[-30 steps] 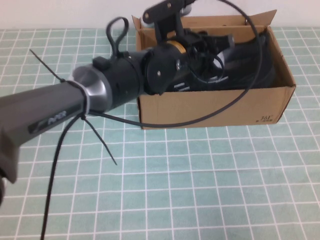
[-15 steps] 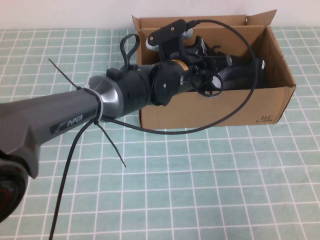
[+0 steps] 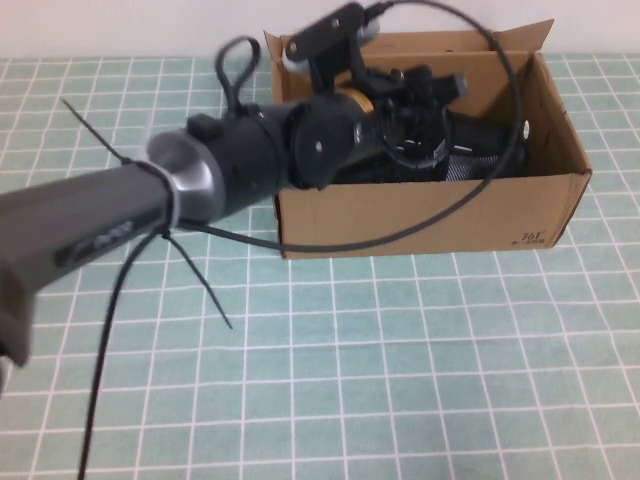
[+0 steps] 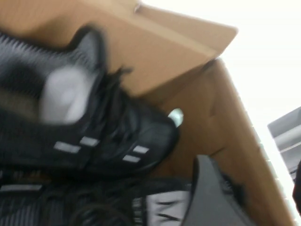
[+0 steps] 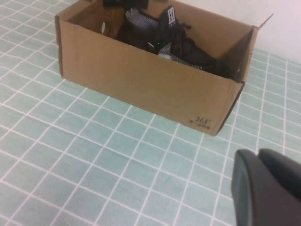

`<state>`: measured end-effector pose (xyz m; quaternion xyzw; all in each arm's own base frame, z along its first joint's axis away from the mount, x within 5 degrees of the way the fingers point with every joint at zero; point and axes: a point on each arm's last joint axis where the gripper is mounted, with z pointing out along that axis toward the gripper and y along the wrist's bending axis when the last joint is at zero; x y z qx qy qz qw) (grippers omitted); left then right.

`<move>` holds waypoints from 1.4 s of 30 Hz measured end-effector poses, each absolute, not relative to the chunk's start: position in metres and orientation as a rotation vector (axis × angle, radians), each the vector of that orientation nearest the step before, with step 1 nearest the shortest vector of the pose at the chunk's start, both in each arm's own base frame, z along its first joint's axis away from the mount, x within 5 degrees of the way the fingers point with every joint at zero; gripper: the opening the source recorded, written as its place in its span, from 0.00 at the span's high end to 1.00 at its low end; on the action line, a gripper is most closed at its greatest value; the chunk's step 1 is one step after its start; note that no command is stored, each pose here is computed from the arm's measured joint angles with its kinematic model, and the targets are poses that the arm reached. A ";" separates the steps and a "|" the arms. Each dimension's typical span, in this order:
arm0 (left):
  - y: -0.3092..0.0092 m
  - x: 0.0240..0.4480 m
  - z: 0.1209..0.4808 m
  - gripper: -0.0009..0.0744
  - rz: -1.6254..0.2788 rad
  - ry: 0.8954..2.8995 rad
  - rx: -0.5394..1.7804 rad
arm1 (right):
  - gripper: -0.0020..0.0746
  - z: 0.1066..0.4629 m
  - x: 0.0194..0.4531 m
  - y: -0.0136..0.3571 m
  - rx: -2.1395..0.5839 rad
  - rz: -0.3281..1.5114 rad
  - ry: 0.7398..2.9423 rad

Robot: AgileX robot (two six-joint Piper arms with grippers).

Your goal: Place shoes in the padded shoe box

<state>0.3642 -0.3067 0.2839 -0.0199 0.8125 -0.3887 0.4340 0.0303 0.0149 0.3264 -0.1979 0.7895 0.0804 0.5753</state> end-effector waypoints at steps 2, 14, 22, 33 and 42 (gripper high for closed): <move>-0.302 0.358 0.302 0.59 -0.959 1.999 -0.003 | 0.99 0.326 0.030 0.015 -0.462 0.190 1.850; -0.241 0.291 0.414 0.98 -0.467 1.846 0.611 | 0.99 0.303 0.031 0.015 -0.453 0.199 1.893; -0.186 0.242 0.454 0.99 -0.259 1.911 0.667 | 0.99 0.274 0.014 0.009 -0.363 0.257 1.826; -0.134 0.178 0.423 0.99 -0.323 1.888 0.605 | 0.99 0.264 0.022 0.007 -0.262 0.267 1.778; -0.109 0.137 0.370 0.99 -0.471 1.901 0.561 | 0.99 0.249 0.031 0.007 -0.267 0.205 1.768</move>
